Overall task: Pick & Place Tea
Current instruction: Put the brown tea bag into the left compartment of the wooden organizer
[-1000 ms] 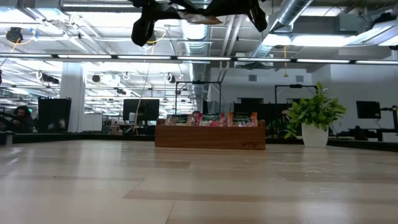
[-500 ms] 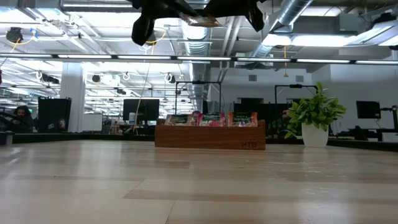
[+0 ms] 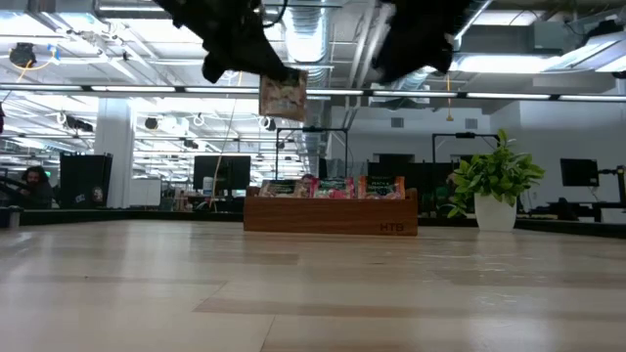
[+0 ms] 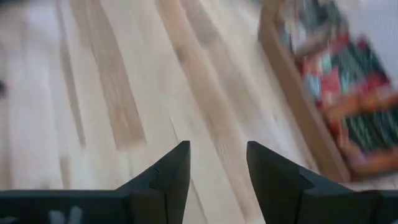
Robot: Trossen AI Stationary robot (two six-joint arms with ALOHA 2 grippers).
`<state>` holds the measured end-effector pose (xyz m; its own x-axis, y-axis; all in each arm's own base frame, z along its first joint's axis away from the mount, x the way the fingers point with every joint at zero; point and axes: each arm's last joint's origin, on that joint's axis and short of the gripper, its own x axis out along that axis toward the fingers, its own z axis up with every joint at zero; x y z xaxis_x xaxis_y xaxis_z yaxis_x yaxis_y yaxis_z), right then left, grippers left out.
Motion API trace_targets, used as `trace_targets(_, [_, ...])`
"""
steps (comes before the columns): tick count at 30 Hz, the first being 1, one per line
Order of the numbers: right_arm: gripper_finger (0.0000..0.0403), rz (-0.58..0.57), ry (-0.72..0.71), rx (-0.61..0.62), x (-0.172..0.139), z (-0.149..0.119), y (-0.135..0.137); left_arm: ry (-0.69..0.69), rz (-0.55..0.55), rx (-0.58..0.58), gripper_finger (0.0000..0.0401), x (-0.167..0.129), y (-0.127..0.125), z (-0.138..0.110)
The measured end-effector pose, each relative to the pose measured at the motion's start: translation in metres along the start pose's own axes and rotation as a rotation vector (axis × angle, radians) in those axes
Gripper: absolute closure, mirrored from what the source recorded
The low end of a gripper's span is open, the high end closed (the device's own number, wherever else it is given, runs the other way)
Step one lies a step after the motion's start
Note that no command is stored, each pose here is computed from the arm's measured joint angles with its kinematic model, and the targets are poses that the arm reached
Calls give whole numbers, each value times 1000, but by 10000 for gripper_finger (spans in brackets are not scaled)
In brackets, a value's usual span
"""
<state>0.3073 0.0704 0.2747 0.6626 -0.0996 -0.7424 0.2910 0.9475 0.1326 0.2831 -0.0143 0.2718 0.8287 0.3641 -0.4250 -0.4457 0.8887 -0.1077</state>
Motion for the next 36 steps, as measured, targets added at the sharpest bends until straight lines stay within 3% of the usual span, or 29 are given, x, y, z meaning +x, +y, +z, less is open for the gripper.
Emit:
trace_targets(6, [257,-51,158,-16,-7,-24,7,54,-39,105,401,13,29,7])
trace_targets(16, [286,-47,175,9,-15,-39,25,118,-139,157,401,33,80,13])
trace_targets(24, [291,-55,172,56,-15,-39,26,203,-169,239,401,67,87,-7])
trace_targets(29, [290,-59,171,99,-15,-39,26,184,-163,275,401,72,92,-6])
trace_targets(36, [290,-60,171,118,-15,-39,26,194,-198,236,401,72,105,-5])
